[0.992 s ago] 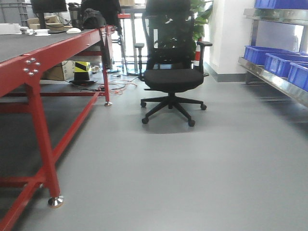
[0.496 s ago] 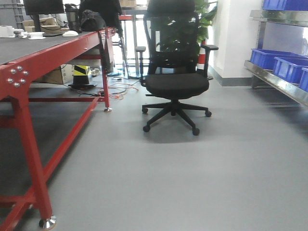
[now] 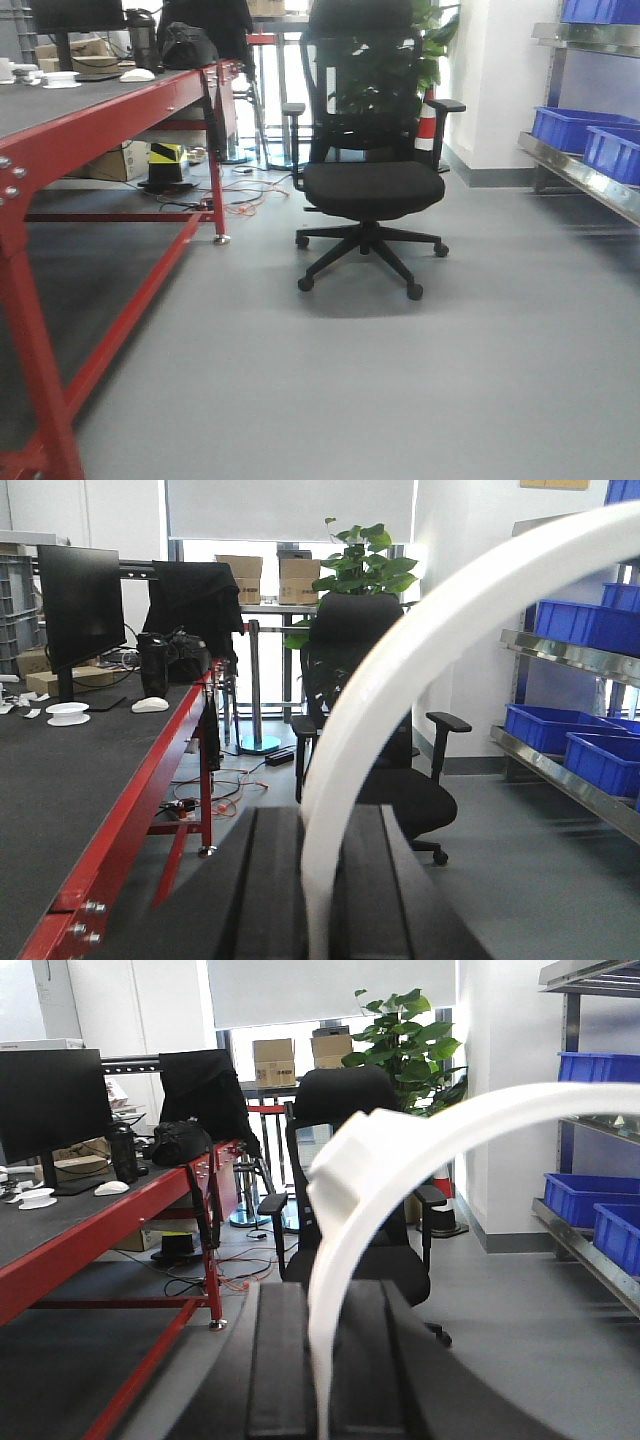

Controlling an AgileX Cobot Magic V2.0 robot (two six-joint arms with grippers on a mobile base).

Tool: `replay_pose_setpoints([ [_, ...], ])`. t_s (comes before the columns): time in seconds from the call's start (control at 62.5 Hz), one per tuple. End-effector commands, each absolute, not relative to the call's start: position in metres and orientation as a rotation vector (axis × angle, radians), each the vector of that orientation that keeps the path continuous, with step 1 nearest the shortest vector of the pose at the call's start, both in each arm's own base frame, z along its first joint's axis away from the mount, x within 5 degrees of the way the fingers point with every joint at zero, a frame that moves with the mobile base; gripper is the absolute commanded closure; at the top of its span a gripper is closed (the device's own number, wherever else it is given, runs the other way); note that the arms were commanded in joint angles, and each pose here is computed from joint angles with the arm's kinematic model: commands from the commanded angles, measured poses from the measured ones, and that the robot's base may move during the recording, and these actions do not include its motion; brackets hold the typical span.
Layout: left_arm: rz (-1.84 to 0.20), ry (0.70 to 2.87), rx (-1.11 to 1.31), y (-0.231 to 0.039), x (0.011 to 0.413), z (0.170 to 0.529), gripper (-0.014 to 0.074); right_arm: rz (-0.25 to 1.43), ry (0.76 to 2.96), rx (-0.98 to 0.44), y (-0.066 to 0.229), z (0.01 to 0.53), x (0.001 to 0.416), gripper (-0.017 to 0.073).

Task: Grab PVC pipe and place in blue bin
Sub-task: 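Drive past the black office chair toward the blue bin shelves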

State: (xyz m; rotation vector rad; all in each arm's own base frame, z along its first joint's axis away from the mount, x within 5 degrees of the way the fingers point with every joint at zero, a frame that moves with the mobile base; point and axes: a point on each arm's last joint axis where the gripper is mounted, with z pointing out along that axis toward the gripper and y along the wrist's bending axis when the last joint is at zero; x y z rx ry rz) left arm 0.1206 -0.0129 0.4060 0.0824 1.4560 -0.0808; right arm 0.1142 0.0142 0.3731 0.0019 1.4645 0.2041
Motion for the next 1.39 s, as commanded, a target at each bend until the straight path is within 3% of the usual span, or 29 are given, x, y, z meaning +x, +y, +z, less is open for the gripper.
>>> replay_pose_setpoints([
  [0.0, -0.087, 1.421, 0.084, -0.0134, 0.1187, 0.4099, 0.0704, 0.187, 1.437, -0.007, 0.0134, 0.3756, 0.1129, 0.0720],
  [1.377, -0.087, 1.421, 0.084, -0.0134, 0.1187, 0.4099, 0.0704, 0.187, 1.437, -0.007, 0.0134, 0.3756, 0.1129, 0.0720],
])
